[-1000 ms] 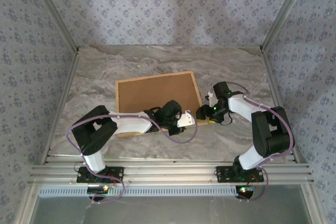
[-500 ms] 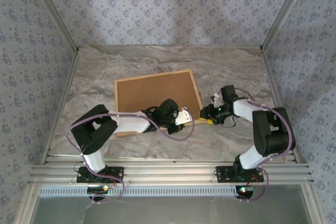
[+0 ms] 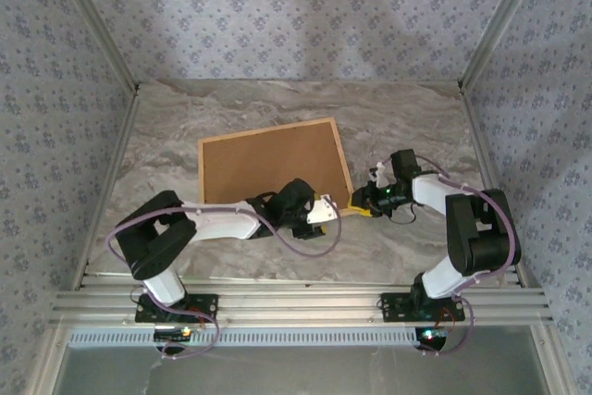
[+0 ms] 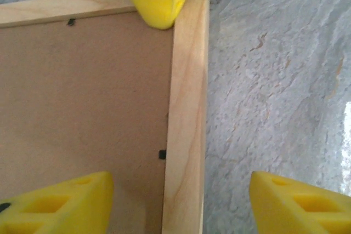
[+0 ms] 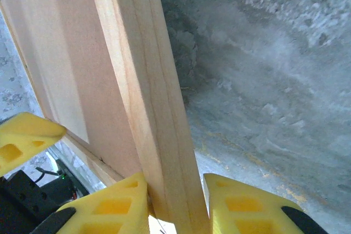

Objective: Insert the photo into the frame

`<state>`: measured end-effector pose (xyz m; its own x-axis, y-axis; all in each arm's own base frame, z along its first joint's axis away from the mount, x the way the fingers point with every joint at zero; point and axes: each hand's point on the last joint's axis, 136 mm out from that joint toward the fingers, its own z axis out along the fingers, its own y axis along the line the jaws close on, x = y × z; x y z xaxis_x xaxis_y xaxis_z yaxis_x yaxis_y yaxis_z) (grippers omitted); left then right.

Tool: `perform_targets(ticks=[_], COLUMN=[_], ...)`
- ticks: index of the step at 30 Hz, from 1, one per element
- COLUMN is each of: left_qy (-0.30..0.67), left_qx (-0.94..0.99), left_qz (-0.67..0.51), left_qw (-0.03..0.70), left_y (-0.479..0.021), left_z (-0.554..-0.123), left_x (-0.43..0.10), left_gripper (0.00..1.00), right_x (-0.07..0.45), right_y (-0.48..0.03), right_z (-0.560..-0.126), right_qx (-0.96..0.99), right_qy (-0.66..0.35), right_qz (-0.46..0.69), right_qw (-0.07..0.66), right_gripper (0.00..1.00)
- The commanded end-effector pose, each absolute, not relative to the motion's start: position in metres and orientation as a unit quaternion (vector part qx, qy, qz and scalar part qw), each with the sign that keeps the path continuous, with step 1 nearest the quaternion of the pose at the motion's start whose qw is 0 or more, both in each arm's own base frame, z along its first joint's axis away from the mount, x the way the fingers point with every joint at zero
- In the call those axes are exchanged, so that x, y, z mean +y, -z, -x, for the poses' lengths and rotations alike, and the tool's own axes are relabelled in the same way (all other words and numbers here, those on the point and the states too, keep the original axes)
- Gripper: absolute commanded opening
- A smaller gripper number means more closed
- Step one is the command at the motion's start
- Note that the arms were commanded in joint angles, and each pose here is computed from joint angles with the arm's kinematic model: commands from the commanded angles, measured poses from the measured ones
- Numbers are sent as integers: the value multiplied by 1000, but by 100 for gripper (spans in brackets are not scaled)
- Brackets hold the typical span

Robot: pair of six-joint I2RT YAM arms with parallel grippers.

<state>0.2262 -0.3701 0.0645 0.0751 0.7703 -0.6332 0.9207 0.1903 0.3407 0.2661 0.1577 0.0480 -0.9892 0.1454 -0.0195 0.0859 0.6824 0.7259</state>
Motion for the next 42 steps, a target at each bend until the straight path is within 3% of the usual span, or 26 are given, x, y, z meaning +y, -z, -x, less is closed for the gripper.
perform_targets(ticks=[1,8,23,31,42], left_qy=[-8,-92,-187,-191,-157], left_qx=[643,610,569,561,577], left_qz=[-661,-689,-700,-699,-676], left_qw=[388,382,388,400,431], left_y=[-64,-58,-56,-69,-113], left_z=[-232,-231,-236,-235,-236], left_x=[-350,-341,-336,-334,-323], left_gripper=[76,76,62,43,14], right_x=[168,171,174,175,171], right_y=[-73,-83,-89,-92,-117], right_z=[-267,-265,-260,-261,-274], right_qx=[902,895,887,886,883], right_qy=[-426,-439,-454,-457,-463], right_qz=[-63,-71,-78,-77,-66], right_qw=[29,16,-3,-5,44], right_gripper=[27,26,25,25,36])
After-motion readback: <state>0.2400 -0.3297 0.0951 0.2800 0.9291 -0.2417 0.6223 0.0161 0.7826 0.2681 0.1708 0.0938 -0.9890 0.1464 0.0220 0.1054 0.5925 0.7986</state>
